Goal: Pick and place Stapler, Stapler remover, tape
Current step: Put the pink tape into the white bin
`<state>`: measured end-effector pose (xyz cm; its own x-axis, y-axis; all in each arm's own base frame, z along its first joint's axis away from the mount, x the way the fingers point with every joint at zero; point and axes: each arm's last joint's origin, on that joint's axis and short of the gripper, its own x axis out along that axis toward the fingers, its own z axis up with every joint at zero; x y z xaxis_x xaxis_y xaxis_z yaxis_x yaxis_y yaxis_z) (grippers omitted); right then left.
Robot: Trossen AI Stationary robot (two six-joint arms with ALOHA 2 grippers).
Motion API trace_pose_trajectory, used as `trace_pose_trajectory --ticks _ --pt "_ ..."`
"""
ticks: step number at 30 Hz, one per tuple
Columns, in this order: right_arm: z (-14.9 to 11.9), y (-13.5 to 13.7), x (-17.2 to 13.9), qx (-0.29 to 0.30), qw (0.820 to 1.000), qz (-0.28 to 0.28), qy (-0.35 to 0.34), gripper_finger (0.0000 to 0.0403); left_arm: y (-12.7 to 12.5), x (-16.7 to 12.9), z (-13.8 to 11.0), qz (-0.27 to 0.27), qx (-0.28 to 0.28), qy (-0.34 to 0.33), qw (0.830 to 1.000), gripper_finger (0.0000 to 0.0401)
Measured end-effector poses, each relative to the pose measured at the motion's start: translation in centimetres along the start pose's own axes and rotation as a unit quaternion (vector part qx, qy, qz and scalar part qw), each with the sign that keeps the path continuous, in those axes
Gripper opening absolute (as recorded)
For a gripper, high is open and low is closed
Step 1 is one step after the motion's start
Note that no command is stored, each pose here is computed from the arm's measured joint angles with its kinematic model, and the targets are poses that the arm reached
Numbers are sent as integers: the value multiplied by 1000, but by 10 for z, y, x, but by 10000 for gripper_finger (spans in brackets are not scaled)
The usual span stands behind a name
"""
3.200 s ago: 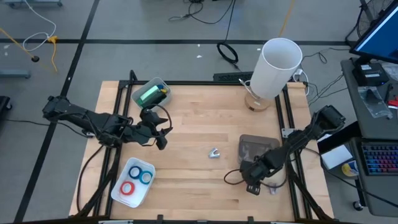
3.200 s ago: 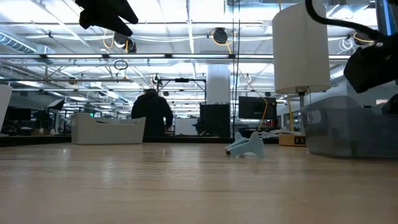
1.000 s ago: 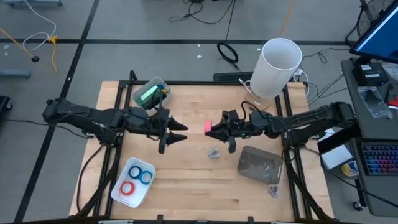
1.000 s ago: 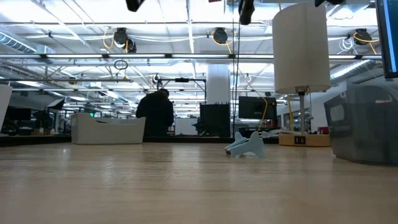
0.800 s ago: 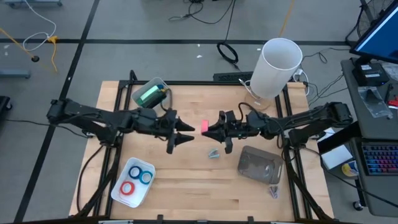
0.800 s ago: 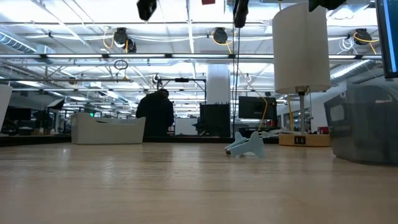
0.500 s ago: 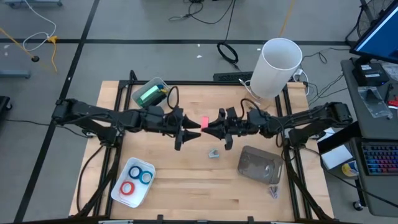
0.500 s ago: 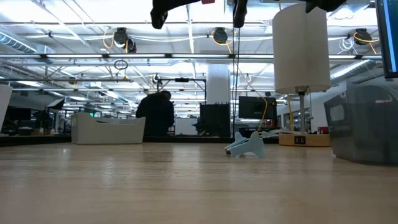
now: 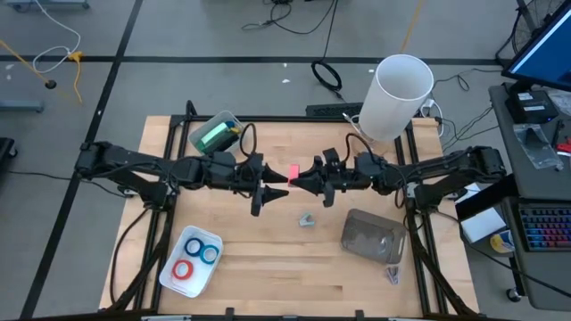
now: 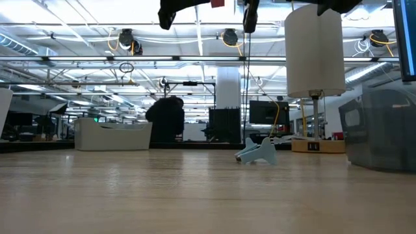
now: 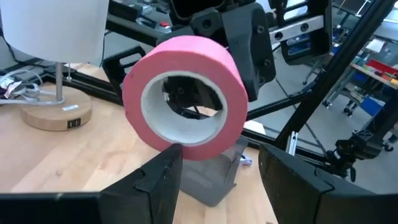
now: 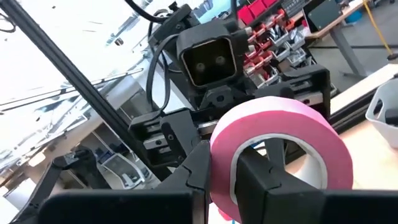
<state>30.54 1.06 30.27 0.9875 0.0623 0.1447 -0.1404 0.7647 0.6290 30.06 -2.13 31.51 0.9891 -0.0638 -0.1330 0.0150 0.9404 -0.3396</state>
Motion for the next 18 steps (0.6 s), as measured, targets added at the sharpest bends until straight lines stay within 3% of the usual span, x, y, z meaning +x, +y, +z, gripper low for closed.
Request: trace_pose_trajectory --ticks 7,18 --pt "-7 -7 5 37 999 -14 12 32 -2 0 3 -10 10 -14 1000 211" --pt "-14 -16 16 69 997 21 -8 32 -1 0 -2 -18 -10 17 1000 195"
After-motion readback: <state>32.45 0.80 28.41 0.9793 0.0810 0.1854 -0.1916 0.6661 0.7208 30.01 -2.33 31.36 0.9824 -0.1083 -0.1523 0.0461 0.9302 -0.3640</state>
